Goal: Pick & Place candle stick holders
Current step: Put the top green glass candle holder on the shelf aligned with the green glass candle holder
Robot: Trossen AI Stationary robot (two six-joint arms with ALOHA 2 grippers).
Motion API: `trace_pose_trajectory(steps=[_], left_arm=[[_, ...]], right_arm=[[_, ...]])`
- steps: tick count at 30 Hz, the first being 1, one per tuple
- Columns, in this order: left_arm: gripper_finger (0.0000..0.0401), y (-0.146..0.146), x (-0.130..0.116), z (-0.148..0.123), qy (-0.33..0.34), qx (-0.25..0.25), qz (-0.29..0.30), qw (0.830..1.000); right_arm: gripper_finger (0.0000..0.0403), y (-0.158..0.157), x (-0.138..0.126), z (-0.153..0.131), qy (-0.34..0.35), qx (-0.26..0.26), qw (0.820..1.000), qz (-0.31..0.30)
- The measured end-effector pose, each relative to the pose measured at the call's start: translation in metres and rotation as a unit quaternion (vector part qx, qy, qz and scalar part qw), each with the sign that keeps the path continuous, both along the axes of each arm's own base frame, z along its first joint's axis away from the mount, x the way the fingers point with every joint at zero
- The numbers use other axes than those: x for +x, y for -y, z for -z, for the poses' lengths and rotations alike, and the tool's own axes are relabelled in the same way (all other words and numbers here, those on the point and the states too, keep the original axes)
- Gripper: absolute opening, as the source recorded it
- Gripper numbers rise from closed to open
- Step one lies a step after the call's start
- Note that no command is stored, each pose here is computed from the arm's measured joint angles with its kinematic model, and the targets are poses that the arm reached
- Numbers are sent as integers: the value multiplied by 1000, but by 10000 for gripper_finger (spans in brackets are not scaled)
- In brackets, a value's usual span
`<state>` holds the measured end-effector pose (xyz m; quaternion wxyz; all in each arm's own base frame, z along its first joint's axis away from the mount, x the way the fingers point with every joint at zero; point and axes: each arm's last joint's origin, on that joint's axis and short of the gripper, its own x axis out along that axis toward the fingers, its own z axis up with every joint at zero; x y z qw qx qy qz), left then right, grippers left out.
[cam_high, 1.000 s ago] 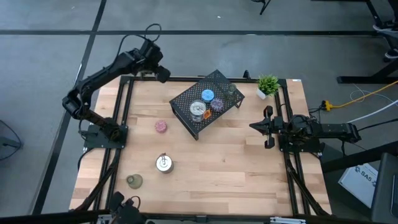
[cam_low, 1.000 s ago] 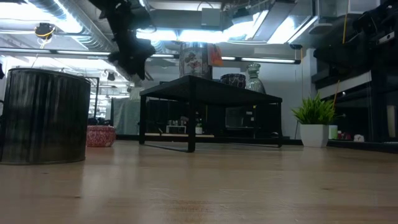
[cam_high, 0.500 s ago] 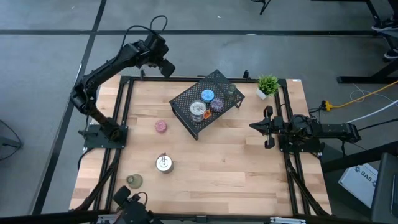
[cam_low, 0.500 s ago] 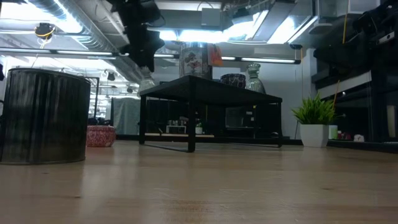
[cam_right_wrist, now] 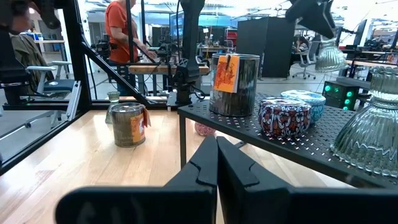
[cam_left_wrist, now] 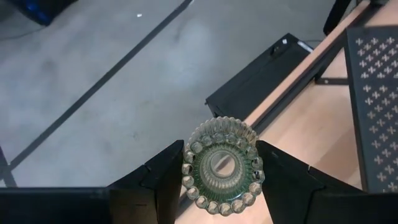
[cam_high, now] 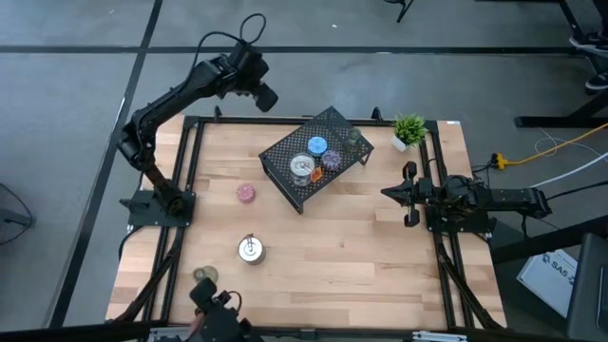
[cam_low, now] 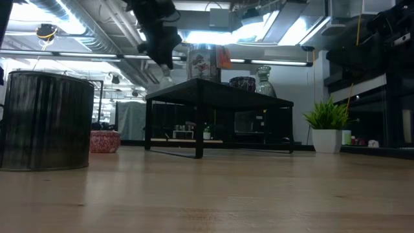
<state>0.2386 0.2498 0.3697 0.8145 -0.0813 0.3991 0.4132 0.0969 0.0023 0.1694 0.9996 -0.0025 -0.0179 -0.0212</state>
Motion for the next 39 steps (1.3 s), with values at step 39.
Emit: trace_pose_trajectory(steps=[39], left_arm=[[180, 35, 81, 7, 140, -7, 204, 969]], right_arm=[[0, 0, 0, 0, 0, 0, 1000, 0]])
